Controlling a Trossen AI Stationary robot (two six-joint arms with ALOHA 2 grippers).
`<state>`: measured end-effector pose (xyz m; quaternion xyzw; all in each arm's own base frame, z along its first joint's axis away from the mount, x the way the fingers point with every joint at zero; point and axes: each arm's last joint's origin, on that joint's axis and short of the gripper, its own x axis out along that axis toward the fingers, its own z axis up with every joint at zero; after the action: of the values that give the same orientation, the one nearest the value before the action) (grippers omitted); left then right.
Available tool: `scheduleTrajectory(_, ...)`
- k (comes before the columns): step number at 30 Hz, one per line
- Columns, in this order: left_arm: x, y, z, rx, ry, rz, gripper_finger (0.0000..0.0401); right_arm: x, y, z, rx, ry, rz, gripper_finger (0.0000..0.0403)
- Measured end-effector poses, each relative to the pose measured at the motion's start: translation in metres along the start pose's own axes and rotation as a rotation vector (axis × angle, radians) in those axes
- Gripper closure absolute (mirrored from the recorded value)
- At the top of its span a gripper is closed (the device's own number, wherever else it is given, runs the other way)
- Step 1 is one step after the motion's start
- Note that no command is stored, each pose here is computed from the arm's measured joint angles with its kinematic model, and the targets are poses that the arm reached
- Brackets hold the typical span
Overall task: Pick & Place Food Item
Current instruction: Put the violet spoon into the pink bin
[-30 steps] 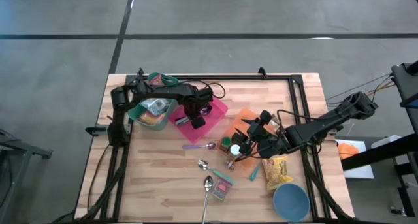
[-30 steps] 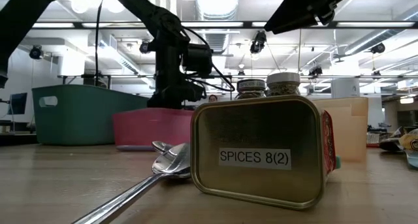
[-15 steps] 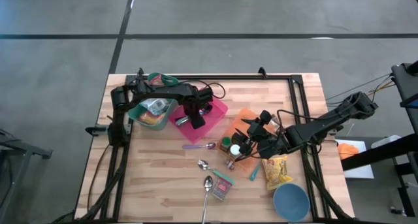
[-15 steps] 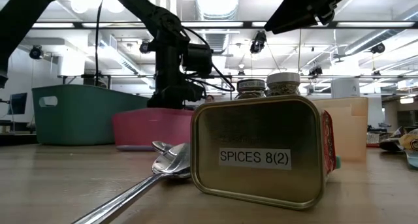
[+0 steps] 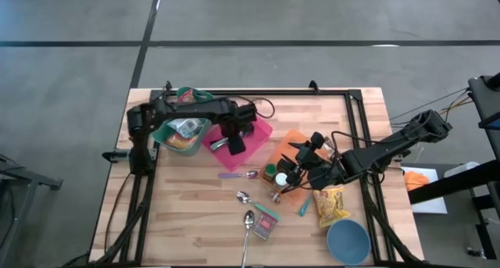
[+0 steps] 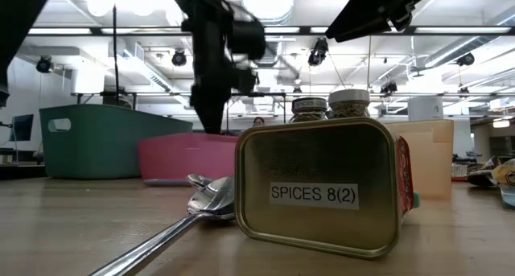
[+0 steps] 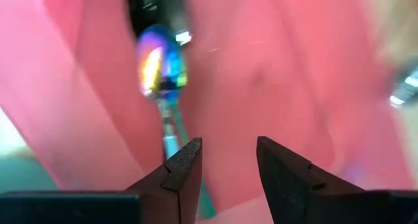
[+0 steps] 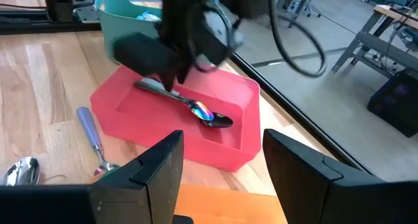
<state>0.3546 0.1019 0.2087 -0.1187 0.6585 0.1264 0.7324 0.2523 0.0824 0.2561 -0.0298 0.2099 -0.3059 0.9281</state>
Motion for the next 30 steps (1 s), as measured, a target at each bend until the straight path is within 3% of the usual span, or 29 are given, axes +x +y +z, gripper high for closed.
scheduleTrajectory(6, -0.015, -0.053, -0.025, 0.279, -0.068, -0.019, 0.0252, 0.000, 0.001, 0.000, 0.003, 0.012, 0.030, 0.0195)
scheduleTrajectory(11, -0.005, -0.105, -0.047, 0.485, -0.139, -0.045, 0.0252, 0.000, 0.002, -0.001, 0.003, 0.032, 0.076, 0.0195)
scheduleTrajectory(15, 0.004, -0.129, -0.062, 0.596, -0.125, -0.047, 0.0252, 0.000, 0.002, -0.001, 0.003, 0.031, 0.076, 0.0195)
scheduleTrajectory(20, 0.018, -0.127, -0.073, 0.611, -0.080, 0.000, 0.0257, 0.000, 0.002, -0.001, 0.005, 0.031, 0.075, 0.0195)
scheduleTrajectory(30, 0.039, -0.114, -0.080, 0.631, -0.066, 0.063, 0.0314, 0.000, 0.003, 0.001, 0.017, 0.021, 0.077, 0.0195)
